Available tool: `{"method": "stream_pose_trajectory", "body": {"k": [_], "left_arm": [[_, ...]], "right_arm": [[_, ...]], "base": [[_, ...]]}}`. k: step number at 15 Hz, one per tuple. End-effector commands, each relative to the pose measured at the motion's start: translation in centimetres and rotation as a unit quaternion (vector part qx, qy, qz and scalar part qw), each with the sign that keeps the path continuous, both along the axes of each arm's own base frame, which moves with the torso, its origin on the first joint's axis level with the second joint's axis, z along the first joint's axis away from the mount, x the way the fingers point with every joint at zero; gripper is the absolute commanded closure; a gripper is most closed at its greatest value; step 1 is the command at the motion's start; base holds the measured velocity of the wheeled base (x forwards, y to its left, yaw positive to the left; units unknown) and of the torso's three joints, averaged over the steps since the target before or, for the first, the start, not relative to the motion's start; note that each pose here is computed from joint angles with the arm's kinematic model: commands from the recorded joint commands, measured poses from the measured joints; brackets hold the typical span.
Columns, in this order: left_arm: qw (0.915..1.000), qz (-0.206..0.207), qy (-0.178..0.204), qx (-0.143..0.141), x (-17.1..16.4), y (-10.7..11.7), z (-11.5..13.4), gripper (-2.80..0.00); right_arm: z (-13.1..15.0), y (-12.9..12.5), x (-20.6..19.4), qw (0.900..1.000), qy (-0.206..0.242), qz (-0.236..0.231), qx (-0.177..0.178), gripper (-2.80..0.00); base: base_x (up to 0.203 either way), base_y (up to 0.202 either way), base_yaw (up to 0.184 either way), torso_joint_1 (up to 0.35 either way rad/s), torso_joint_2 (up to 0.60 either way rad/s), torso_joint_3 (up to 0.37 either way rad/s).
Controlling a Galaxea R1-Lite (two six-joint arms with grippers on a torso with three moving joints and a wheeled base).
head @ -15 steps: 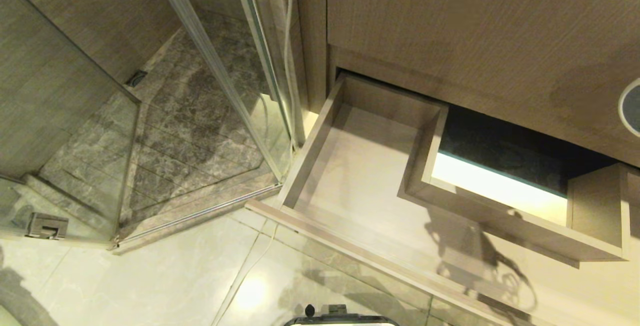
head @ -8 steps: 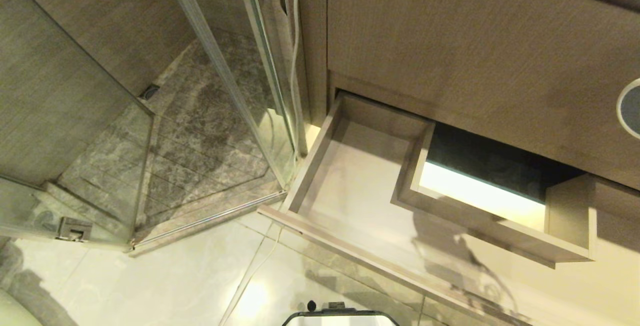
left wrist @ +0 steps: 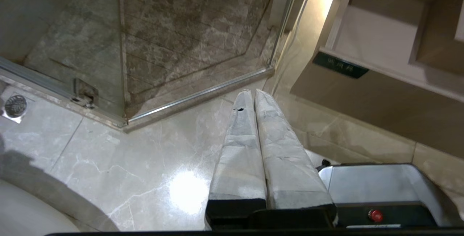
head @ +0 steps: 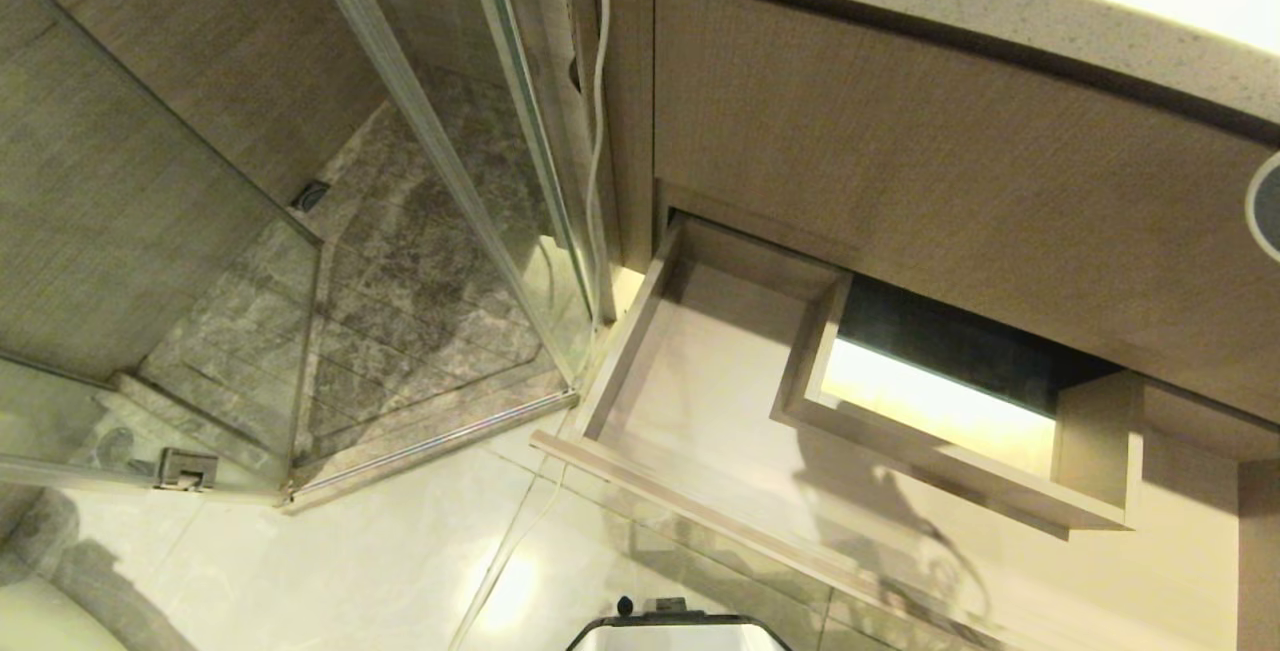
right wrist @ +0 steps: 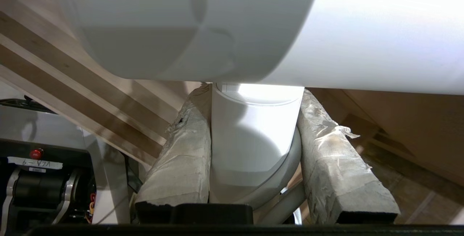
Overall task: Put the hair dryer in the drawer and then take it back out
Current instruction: Place it on the countertop
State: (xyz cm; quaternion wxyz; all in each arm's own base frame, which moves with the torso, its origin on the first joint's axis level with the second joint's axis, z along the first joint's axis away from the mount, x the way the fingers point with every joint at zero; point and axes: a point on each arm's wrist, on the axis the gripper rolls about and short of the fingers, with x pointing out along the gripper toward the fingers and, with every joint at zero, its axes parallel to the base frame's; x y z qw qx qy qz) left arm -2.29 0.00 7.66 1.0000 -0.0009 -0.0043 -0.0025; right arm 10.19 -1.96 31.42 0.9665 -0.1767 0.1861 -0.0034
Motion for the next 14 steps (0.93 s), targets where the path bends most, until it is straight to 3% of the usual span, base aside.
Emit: {"method": "stream_pose_trajectory", "body": {"k": [1,10,14], "left_arm": [[1.0,0.0,0.0,0.0,0.0,0.0,0.0,0.0],[1.0,0.0,0.0,0.0,0.0,0.0,0.0,0.0],[1.0,0.0,0.0,0.0,0.0,0.0,0.0,0.0]], "right_arm": [[0.2,0.0,0.1,1.0,-0.001,0.001,-0.001,0.0],[1.6,0.0,0.3,1.0,-0.024,0.002,-0.006,0.0],[1.7,0.0,0.3,1.0,-0.026,0.001,-0.007,0.0]], "base": [[0.0,0.0,0.0,0.309,-0.54,-0.232],[0.0,0.0,0.0,0.311,-0.57,-0.265],[0.0,0.0,0.0,0.207,-0.39,-0.187]]}}
